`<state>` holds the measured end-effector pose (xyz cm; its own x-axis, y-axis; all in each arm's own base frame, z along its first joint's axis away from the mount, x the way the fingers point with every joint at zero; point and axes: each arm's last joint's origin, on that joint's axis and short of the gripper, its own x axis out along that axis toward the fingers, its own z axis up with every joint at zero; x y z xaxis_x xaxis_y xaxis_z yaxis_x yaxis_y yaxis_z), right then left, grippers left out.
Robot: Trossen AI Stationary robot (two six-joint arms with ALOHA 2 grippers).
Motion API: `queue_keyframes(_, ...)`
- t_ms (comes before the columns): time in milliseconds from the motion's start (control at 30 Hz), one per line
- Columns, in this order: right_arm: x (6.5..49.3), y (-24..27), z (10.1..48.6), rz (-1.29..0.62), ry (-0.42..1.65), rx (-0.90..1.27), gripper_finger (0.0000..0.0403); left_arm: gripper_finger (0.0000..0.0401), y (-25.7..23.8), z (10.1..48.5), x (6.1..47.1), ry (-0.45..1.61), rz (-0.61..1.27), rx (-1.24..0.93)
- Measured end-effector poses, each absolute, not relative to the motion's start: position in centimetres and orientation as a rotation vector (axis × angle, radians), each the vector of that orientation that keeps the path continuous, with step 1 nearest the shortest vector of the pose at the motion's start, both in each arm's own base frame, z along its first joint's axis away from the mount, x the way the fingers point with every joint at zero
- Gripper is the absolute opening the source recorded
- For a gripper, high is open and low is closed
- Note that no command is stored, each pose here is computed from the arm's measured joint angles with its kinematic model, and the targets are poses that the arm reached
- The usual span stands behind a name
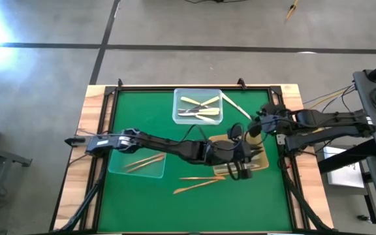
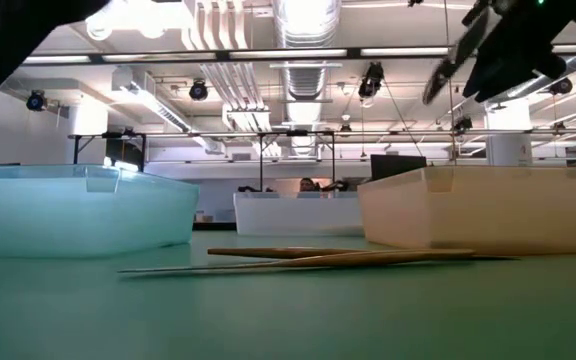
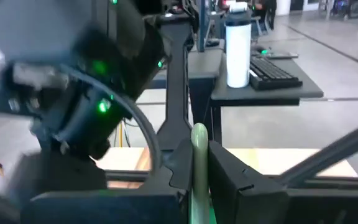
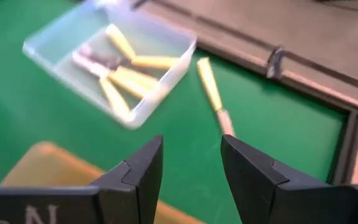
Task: Sort silverware by color (type)
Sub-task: Put the gray knife into the orange bin
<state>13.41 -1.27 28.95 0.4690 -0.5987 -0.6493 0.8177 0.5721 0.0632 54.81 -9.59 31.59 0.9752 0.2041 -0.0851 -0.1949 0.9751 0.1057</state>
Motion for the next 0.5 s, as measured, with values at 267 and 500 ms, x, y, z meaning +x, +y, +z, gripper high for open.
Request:
queue_keyframes(267, 11.3, -1.6, 30.8, -0.918, 0.419, 0.492, 0.0153, 0.0012, -6.3, 25.8, 57.4, 0.200, 0.153, 0.105)
queue_keyframes(500, 11.2, -1.6, 30.9, -0.912, 0.402, 0.522, 0.0153, 0.0012, -3.1, 20.9, 58.2, 0.386, 0.083, -0.005)
